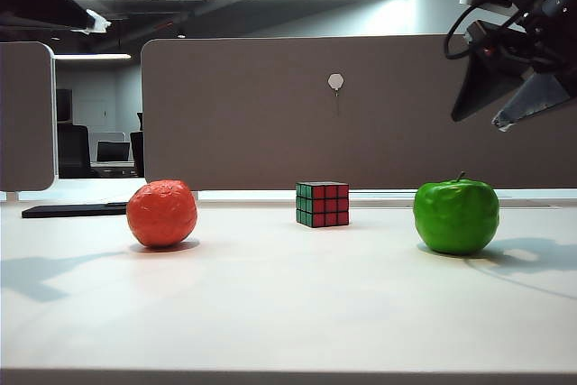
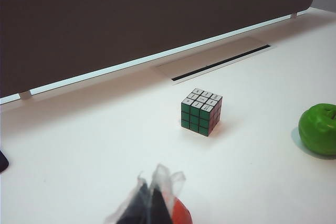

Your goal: Move all the fruits on the tabletop near the face of the Rubik's cube that has the color most similar to each fruit.

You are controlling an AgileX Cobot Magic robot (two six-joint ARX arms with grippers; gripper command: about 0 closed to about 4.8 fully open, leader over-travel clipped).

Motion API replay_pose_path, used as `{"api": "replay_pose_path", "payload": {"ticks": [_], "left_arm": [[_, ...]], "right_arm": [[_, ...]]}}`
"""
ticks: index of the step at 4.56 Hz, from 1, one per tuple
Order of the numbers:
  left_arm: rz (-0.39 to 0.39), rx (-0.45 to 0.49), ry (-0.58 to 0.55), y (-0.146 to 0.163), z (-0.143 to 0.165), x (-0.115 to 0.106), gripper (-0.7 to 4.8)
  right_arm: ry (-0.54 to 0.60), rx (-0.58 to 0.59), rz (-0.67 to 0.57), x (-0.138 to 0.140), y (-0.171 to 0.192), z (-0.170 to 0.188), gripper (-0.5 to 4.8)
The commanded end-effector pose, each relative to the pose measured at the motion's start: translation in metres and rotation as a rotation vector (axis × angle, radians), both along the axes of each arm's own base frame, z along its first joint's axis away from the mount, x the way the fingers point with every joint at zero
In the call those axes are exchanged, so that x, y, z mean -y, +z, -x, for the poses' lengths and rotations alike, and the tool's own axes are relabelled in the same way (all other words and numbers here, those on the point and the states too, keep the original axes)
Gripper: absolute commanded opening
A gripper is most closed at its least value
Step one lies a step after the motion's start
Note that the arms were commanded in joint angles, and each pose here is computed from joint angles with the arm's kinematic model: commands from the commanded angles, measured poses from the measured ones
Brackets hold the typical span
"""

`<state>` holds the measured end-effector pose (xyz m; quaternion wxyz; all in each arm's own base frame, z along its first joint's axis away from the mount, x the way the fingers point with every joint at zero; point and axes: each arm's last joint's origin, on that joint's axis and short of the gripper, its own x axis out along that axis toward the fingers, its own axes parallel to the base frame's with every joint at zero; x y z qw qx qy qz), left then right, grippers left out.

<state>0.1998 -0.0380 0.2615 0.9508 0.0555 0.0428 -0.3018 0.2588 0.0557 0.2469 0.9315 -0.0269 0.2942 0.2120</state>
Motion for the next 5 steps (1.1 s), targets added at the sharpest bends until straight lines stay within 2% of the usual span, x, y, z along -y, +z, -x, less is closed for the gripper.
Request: {"api": "replay_pose_path", "payload": {"ticks": [1, 2, 3, 4, 5], "left_arm": [[-0.001, 0.006, 0.002, 0.001, 0.0, 0.0, -0.06], [-0.001, 0.0, 0.002, 0.001, 0.0, 0.0, -0.06], [-0.001, 0.0, 0.002, 0.001, 0.0, 0.0, -0.06], [-0.001, 0.0, 0.002, 0.001, 0.0, 0.0, -0.06], [-0.001, 0.0, 0.002, 0.001, 0.0, 0.0, -0.06]], "right_arm": [[-0.119, -0.03, 0.097, 0.005, -0.002, 0.001, -0.01], [-0.131, -0.182, 0.151, 0.008, -0.014, 0.012, -0.01], [-0.129, -0.213, 0.159, 0.008, -0.016, 0.014, -0.01], [-0.077, -0.305, 0.135, 0.007, -0.021, 0.021, -0.01], [-0.06, -0.308, 0.118, 0.006, -0.021, 0.021, -0.01]]}}
